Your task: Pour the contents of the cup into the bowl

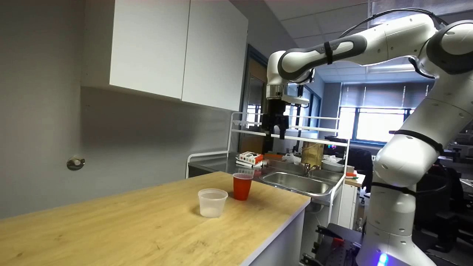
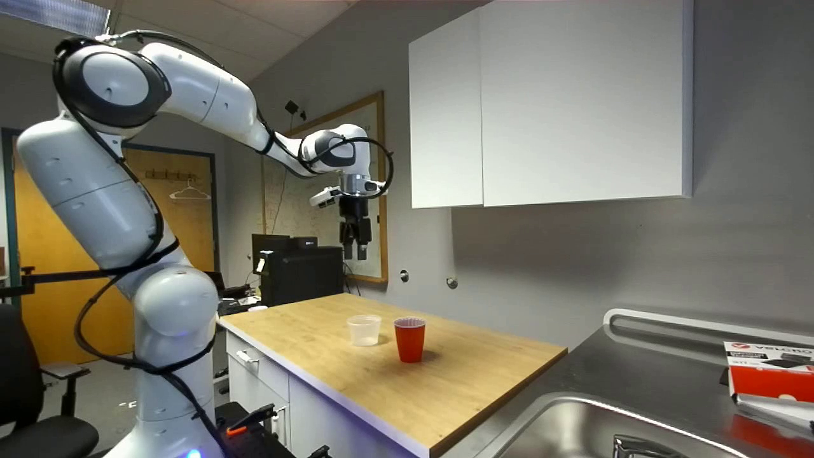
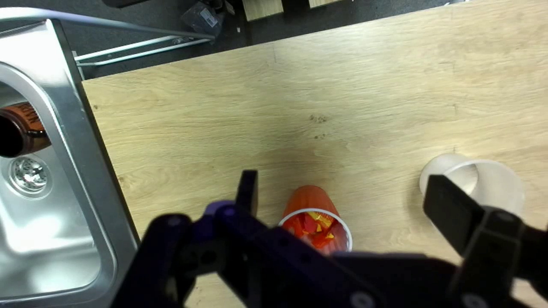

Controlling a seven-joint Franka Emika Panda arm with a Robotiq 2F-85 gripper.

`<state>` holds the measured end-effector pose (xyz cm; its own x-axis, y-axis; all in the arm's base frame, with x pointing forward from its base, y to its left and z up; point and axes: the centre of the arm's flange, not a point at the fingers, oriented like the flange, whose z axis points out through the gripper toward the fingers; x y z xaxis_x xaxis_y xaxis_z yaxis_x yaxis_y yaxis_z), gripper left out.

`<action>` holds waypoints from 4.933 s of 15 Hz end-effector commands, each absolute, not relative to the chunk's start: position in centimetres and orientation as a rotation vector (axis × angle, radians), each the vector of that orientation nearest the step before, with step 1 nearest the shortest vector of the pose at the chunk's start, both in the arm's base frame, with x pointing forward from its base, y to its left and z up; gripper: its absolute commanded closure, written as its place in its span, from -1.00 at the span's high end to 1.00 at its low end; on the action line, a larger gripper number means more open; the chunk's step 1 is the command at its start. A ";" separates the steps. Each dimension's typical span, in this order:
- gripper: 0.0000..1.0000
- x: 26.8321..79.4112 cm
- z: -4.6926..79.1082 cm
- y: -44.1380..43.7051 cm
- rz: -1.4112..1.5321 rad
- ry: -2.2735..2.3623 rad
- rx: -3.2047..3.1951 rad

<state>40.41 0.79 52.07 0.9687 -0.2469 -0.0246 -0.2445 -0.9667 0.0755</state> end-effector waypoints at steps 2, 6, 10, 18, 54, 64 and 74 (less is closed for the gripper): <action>1.00 40.4 52.1 0.8 -0.052 -0.381 3.046; 1.00 40.4 52.1 0.8 -0.051 -0.381 3.046; 1.00 41.1 51.9 0.4 -0.059 -0.426 3.036; 1.00 46.6 50.0 -2.7 0.067 -0.751 2.967; 1.00 56.8 31.4 -12.0 -0.382 -1.068 3.040; -0.78 57.0 31.5 -13.1 -0.413 -1.094 3.023; -0.97 58.0 36.6 -11.9 -0.295 -1.141 3.071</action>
<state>57.86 -12.45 34.02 0.7403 -0.6329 -0.2269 -0.6575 -0.7520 -0.0476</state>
